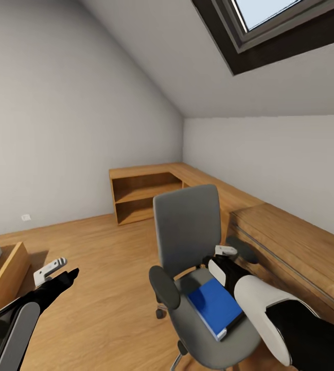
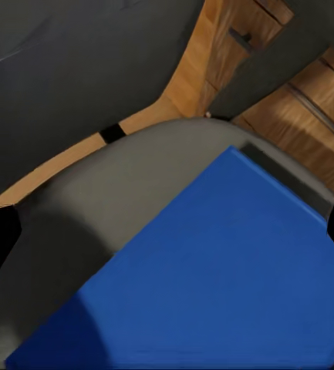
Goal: In the bedroom, organize the workspace by keeping the computer under the desk, ensuring the monitor is on the desk, placing the keyboard on the desk next to the monitor, placing the mouse on the desk next to the keyboard, moving the folder from the swivel chair onto the desk next to the mouse, stacking the notebook on top of the folder with the pen on top of the notebook, and positioning the swivel chair next to the desk.
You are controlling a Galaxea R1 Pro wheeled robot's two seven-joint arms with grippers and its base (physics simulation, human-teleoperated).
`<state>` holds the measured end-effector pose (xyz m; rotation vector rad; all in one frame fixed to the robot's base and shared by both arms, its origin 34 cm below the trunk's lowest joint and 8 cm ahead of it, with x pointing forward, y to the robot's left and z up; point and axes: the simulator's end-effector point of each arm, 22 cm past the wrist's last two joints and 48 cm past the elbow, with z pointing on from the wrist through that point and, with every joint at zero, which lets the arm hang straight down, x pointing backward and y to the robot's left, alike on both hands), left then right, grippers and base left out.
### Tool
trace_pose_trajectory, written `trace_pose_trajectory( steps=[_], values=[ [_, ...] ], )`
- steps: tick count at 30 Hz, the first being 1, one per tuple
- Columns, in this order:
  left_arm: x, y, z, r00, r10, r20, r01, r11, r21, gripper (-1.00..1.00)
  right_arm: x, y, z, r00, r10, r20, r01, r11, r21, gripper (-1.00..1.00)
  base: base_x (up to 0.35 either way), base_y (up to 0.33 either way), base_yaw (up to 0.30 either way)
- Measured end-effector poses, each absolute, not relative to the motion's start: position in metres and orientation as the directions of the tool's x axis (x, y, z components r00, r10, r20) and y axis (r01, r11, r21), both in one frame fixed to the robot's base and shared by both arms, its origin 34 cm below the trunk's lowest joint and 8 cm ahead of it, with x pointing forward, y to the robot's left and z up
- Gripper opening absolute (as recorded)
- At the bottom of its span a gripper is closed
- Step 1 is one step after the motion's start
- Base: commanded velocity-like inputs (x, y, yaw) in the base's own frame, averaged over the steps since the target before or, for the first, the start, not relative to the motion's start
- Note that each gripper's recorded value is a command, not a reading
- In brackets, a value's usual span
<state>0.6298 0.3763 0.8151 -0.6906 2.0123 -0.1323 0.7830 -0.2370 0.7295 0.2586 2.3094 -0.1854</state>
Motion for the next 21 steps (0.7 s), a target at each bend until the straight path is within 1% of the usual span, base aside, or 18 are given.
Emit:
trace_pose_trajectory(
  steps=[17, 21],
  values=[
    [0.626, 0.375, 0.783, -0.372, -0.52, -0.769, -0.414, 0.834, -0.364, 1.0, 0.775, -0.233, 0.693, -0.682, 0.125, -0.721, 0.238, 0.97, -0.057, 1.0, 0.0, 0.0, 0.001],
    [0.627, 0.364, 0.781, -0.378, -0.535, -0.756, -0.408, 0.829, -0.383, 1.0, 0.772, -0.219, 0.69, -0.697, 0.115, -0.708, 0.217, 0.975, -0.055, 1.0, 0.0, 0.0, 0.01]
  ],
)
